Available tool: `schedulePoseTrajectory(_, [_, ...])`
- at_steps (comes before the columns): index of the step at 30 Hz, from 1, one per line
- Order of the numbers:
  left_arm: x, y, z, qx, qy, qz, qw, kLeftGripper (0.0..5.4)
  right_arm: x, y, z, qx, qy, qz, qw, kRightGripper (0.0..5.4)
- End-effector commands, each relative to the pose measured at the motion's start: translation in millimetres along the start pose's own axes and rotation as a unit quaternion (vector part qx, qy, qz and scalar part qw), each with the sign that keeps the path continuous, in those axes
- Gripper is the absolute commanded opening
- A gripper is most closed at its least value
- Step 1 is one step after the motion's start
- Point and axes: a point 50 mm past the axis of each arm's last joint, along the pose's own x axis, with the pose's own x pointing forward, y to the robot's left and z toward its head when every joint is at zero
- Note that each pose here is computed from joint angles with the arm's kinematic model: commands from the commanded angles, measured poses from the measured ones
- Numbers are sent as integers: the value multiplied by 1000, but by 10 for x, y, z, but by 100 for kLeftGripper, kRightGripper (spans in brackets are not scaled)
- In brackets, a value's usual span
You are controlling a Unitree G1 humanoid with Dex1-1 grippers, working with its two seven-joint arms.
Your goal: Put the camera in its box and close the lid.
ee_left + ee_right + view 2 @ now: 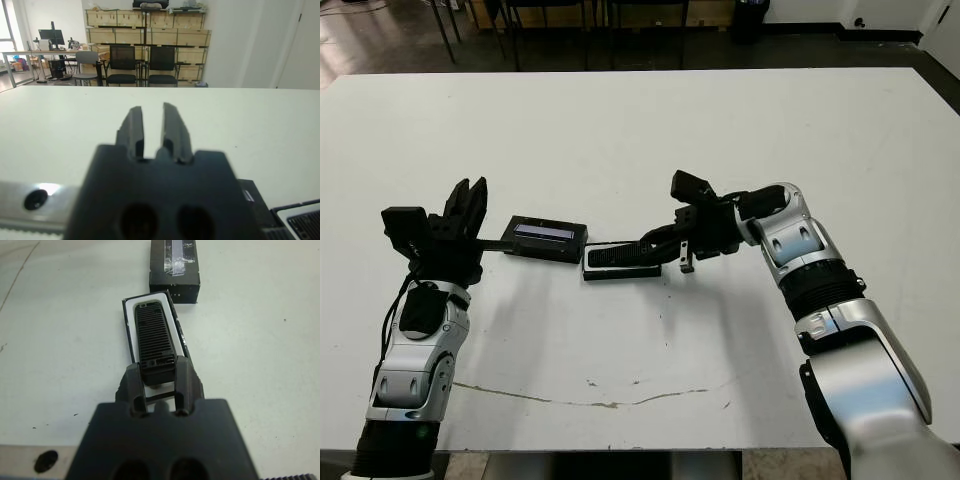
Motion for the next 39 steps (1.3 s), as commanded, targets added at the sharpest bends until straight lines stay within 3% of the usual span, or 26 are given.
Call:
schedulePoseTrajectory(1, [-31,24,-68,4,17,3,1000,0,157,104,-87,-2,6,14,1000,1])
schedulePoseTrajectory(3, [-30,23,-68,4,17,3,1000,0,141,104,-67,-4,6,4,1000,1])
schedulePoseTrajectory(6, [-29,25,-65,2,17,4,1000,0,59,92,13,-18,-4,-10,1000,46])
schedulePoseTrajectory(10, [-23,23,-63,1,18,2,1000,0,-79,60,150,-127,21,-73,989,133])
schedulePoseTrajectory(13, [-21,20,-65,4,20,0,1000,0,-142,48,171,-175,45,-112,977,199])
schedulePoseTrajectory(20, [-23,15,-67,3,20,2,1000,0,-213,73,160,-207,48,-149,966,354])
schedulePoseTrajectory(25, [-26,16,-66,5,19,1,1000,0,-349,82,262,-201,2,-187,962,463])
schedulePoseTrajectory(28, [-26,18,-67,5,17,1,1000,0,-384,109,293,-148,-87,-248,954,532])
schedulePoseTrajectory(31, [-28,21,-68,6,19,3,1000,0,-363,192,288,-117,-132,-312,933,533])
schedulePoseTrajectory(33, [-31,22,-68,3,20,2,1000,0,-323,257,273,-124,-137,-343,921,496])
schedulePoseTrajectory(39, [-38,34,-68,2,20,1,1000,0,-151,467,196,-205,-117,-358,903,361])
